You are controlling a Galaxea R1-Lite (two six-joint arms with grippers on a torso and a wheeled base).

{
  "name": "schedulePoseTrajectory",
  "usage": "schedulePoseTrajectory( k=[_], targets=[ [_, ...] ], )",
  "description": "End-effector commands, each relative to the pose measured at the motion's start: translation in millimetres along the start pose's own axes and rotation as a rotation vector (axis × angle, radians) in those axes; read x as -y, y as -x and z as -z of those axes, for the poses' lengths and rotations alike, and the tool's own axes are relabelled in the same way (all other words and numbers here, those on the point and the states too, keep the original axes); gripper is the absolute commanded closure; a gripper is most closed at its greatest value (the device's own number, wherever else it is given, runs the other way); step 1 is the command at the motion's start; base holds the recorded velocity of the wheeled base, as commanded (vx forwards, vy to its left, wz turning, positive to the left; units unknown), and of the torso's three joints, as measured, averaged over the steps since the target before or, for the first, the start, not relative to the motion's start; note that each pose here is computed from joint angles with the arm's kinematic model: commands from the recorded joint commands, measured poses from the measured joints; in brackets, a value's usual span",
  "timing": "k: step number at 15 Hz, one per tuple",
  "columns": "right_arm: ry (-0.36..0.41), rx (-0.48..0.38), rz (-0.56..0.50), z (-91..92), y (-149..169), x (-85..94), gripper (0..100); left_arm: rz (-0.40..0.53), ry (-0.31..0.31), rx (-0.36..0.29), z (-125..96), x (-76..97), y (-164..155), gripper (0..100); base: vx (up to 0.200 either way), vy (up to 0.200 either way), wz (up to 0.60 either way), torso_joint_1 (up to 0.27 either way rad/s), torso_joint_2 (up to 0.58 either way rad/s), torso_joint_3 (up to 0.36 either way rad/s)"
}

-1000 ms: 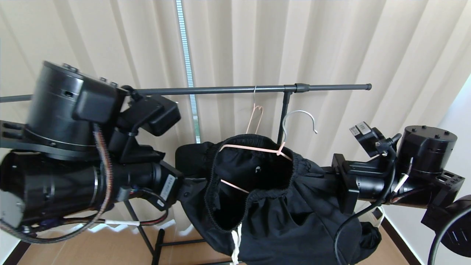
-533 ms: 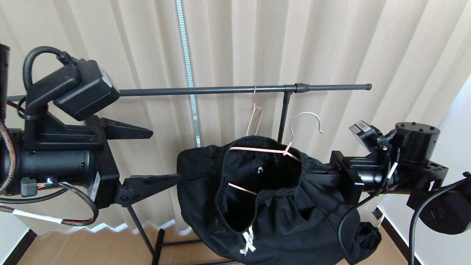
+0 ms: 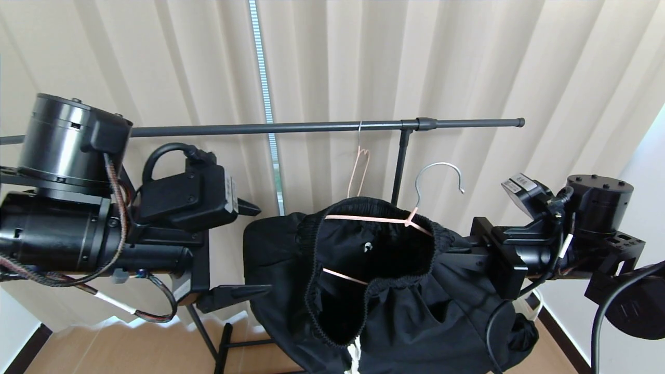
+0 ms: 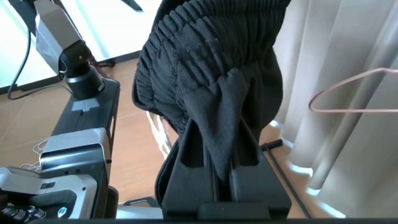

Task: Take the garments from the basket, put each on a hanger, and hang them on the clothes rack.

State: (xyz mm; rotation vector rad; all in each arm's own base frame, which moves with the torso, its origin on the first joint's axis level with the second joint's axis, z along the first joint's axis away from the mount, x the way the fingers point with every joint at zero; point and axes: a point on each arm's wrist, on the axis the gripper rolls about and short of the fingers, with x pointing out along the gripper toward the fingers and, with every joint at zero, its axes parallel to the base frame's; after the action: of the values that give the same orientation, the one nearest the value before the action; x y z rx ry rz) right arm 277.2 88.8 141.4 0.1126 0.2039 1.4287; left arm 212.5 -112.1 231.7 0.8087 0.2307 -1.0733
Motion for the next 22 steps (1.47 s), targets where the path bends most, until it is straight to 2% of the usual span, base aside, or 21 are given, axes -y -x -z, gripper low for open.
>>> schedulePoseTrajectory(
  k=[1, 3, 8, 10, 14, 18, 21, 22],
  targets=[
    [0.029, 0.009, -0.013, -7.4, 0.4, -10.4, 100, 0.05, 0.007, -0.018, 7.2, -2.2, -31.7, 0, 0.0, 0.0, 0.0, 0.0, 0.0, 0.0],
    [0.025, 0.003, -0.028, -5.0, -2.2, -15.3, 100, 0.034, -0.003, 0.01, 2.3, -4.5, -41.0, 0, 0.0, 0.0, 0.0, 0.0, 0.0, 0.0],
    [0.039, -0.012, -0.08, -0.6, -13.2, -26.7, 100, -0.017, 0.051, 0.046, -9.8, -7.9, -51.9, 0, 0.0, 0.0, 0.0, 0.0, 0.0, 0.0],
    [0.051, -0.015, -0.106, -1.0, -16.0, -36.9, 100, -0.027, 0.06, 0.058, -13.4, -9.8, -55.6, 0, 0.0, 0.0, 0.0, 0.0, 0.0, 0.0],
    [0.06, -0.014, -0.115, -2.1, -16.8, -41.5, 100, 0.001, 0.049, 0.07, -19.6, -3.7, -60.3, 0, 0.0, 0.0, 0.0, 0.0, 0.0, 0.0],
    [0.068, -0.012, -0.118, -2.9, -17.1, -41.9, 100, 0.04, 0.088, 0.087, -28.2, 5.7, -65.0, 0, 0.0, 0.0, 0.0, 0.0, 0.0, 0.0],
    [0.087, -0.003, -0.119, -4.3, -16.6, -42.1, 100, 0.055, 0.094, 0.073, -24.1, 9.4, -67.5, 0, 0.0, 0.0, 0.0, 0.0, 0.0, 0.0],
    [0.093, -0.001, -0.119, -3.5, -16.8, -41.7, 100, 0.058, 0.096, 0.069, -23.6, 9.9, -67.6, 100, 0.0, 0.0, 0.0, 0.0, 0.0, 0.0]
  ],
)
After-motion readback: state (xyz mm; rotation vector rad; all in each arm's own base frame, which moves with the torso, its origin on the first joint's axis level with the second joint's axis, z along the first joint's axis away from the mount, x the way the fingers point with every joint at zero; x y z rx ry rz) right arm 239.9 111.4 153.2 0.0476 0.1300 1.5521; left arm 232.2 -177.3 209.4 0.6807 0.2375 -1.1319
